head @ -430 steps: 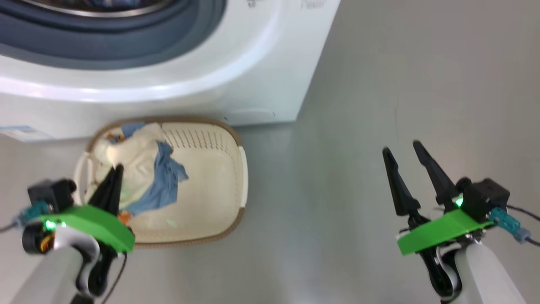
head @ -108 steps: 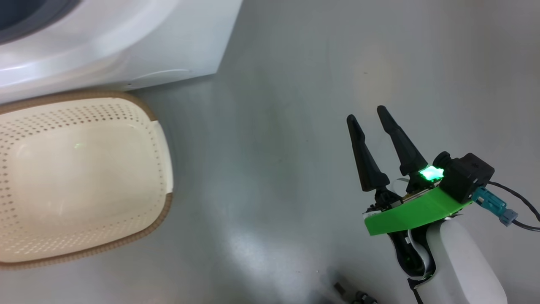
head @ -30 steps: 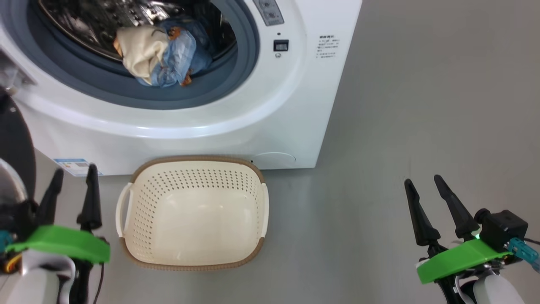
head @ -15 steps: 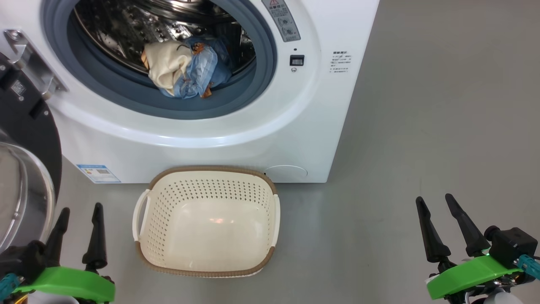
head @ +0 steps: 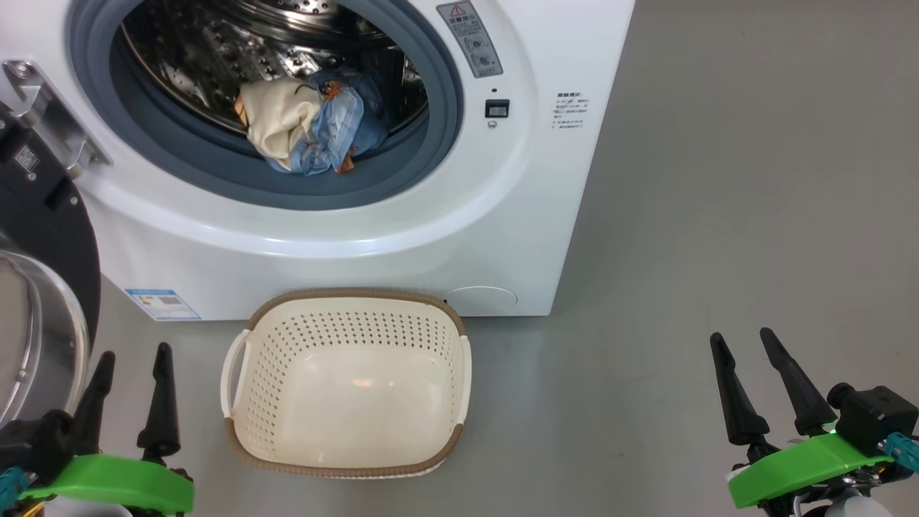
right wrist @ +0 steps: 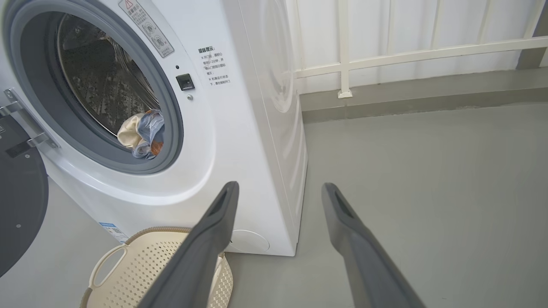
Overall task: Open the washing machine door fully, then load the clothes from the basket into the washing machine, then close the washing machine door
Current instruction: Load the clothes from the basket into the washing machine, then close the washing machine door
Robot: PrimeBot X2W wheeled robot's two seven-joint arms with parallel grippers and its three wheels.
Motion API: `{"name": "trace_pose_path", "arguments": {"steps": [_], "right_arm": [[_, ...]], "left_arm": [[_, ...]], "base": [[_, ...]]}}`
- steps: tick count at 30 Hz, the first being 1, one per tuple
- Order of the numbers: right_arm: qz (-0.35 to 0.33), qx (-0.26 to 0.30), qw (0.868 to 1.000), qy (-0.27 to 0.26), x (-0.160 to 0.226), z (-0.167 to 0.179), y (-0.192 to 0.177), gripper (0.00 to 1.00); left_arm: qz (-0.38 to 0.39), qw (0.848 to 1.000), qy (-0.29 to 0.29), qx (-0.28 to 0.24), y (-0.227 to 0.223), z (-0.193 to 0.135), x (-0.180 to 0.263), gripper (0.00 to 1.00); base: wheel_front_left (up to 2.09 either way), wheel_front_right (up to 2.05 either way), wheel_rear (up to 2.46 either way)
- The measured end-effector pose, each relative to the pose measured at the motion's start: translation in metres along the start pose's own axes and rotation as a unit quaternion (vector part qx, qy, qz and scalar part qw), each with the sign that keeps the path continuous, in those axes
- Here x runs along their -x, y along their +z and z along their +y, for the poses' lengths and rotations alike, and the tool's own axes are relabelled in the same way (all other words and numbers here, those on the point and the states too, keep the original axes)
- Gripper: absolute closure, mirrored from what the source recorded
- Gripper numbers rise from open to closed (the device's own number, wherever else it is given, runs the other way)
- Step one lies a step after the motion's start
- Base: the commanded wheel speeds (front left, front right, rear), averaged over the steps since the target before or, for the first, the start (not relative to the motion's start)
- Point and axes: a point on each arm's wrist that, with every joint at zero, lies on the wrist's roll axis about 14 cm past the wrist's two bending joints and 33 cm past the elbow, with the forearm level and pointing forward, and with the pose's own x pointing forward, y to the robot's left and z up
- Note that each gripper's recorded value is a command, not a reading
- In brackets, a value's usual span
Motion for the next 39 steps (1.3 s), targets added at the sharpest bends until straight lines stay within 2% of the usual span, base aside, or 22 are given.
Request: {"name": "trace_pose_path", "arguments": {"steps": [11, 26, 39], "right_arm": [[0.001, 0.000, 1.000, -0.001, 0.007, 0.000, 0.000, 0.00], [-0.003, -0.002, 1.000, -0.001, 0.009, 0.000, 0.003, 0.00], [0.001, 0.000, 1.000, 0.005, 0.010, 0.003, 0.001, 0.00]], "left_arm": [[-0.004, 1.000, -0.003, 0.000, 0.003, -0.002, 0.004, 0.00], [-0.004, 1.000, -0.004, 0.001, 0.003, -0.003, 0.011, 0.00], [-0.006, 1.000, -0.001, 0.003, 0.005, -0.003, 0.017, 0.00]], "base": [[-0.18, 0.18, 0.00], [-1.19, 1.19, 0.00], [-0.10, 0.10, 0.00]]}}
